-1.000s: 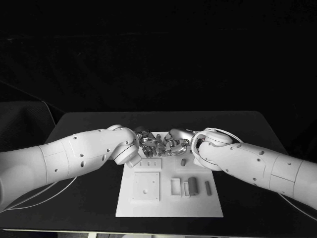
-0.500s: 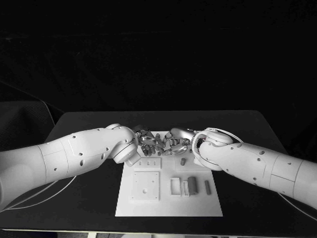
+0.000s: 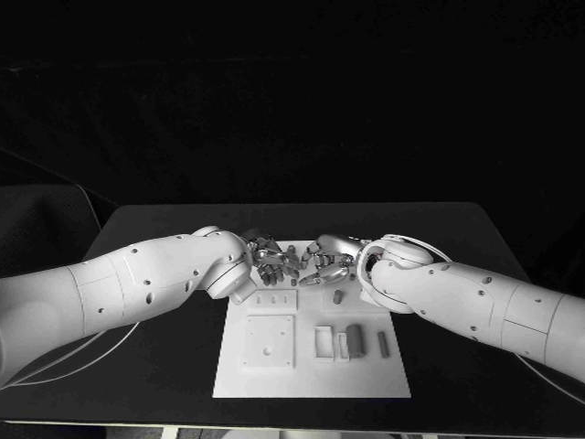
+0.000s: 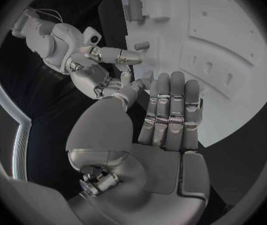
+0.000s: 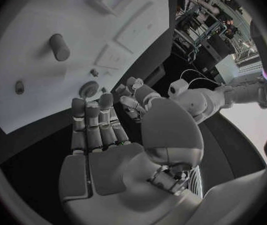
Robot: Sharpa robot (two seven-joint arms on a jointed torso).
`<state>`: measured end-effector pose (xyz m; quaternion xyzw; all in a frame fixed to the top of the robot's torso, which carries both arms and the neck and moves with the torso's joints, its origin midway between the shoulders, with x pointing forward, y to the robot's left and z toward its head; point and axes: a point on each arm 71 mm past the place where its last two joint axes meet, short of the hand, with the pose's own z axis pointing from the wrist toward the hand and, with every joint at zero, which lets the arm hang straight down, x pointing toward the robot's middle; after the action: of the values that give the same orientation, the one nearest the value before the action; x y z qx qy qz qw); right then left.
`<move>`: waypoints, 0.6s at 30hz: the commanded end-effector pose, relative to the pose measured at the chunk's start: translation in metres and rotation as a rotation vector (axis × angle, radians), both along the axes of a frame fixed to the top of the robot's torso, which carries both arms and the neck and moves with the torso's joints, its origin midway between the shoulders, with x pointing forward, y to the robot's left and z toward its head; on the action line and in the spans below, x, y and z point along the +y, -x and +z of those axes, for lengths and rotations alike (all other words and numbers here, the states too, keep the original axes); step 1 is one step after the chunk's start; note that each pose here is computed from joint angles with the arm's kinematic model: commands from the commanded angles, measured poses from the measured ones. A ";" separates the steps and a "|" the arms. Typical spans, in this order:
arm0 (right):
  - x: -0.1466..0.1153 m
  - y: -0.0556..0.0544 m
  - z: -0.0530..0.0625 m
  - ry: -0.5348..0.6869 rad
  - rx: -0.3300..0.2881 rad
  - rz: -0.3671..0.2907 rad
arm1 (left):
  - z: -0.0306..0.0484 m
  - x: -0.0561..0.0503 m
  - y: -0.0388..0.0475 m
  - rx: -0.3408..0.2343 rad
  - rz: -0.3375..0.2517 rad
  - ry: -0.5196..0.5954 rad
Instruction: Assemble the parts on the task board
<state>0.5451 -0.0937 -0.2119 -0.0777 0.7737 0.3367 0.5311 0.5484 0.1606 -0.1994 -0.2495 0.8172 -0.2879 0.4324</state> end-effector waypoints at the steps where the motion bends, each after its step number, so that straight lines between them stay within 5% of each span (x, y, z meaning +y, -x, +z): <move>1: -0.005 0.000 -0.001 0.004 0.007 0.001 | 0.0014 0.000 -0.0008 -0.015 -0.011 -0.005; 18: -0.042 -0.010 -0.002 -0.024 -0.024 -0.090 | 0.0001 0.012 -0.0055 -0.015 -0.004 -0.047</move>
<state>0.5547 -0.1358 -0.2152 -0.0461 0.7738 0.3110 0.5498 0.5539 0.1742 -0.1997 -0.2465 0.8170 -0.2714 0.4451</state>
